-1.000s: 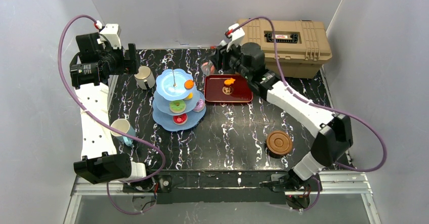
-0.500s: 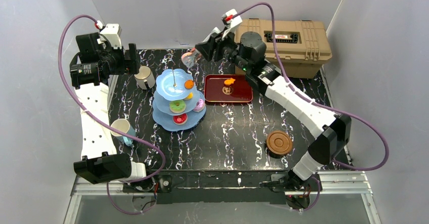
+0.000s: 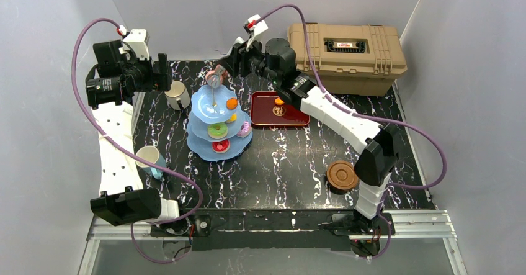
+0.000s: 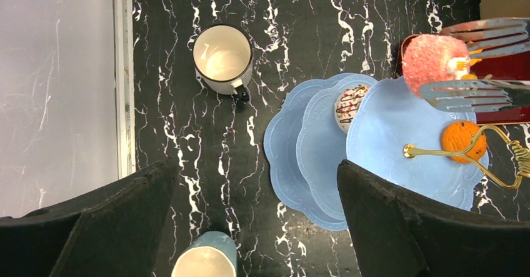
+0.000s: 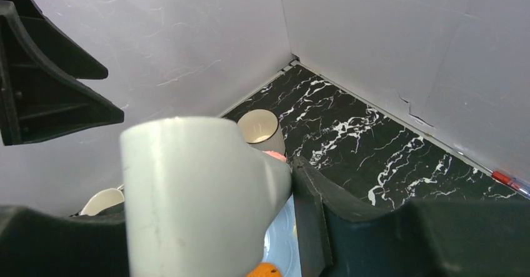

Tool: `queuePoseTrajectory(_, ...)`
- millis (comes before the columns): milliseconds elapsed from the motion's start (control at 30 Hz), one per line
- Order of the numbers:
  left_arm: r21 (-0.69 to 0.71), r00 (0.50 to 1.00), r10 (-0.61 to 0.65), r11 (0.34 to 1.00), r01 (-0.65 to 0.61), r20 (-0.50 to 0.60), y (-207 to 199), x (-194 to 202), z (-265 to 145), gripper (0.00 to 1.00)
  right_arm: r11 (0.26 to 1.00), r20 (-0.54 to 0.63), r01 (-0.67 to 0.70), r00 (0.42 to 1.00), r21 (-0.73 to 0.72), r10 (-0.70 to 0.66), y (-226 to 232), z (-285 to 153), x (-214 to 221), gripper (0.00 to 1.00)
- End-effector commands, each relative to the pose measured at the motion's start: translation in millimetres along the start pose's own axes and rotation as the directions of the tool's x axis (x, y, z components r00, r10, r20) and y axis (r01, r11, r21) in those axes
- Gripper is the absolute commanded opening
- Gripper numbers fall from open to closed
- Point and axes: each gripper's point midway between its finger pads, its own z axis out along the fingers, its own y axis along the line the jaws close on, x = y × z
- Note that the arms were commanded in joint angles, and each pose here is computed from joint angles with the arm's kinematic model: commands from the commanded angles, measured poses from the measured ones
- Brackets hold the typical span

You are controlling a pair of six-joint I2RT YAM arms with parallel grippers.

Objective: Serve the afternoon tea
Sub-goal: Place the desert on the desert table.

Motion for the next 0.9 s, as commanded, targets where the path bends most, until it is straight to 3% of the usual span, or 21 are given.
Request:
queuePoseTrajectory(0, 0.0, 1.0, 0.019, 1.0, -0.019, 0.023, 0, -4, -7, 0.98, 0.998, 0.117, -0.002, 0.993, -0.066, 0.01, 25, 3, -49, 0.01)
queuePoseTrajectory(333, -0.005, 0.999, 0.025, 1.0, -0.025, 0.038, 1, -9, -9, 0.98, 0.996, 0.057, -0.013, 0.998, -0.094, 0.019, 37, -1, -34, 0.02)
queuePoseTrajectory(500, -0.008, 0.999, 0.02, 1.0, -0.02, 0.049, 1, -12, -10, 0.98, 0.996, 0.048, -0.019, 0.999, -0.086, 0.023, 37, -3, -31, 0.23)
queuePoseTrajectory(867, -0.019, 0.998, 0.025, 1.0, -0.024, 0.06, 3, -13, -12, 0.98, 0.999, 0.052, -0.019, 0.998, -0.049, 0.022, 30, -3, -31, 0.52)
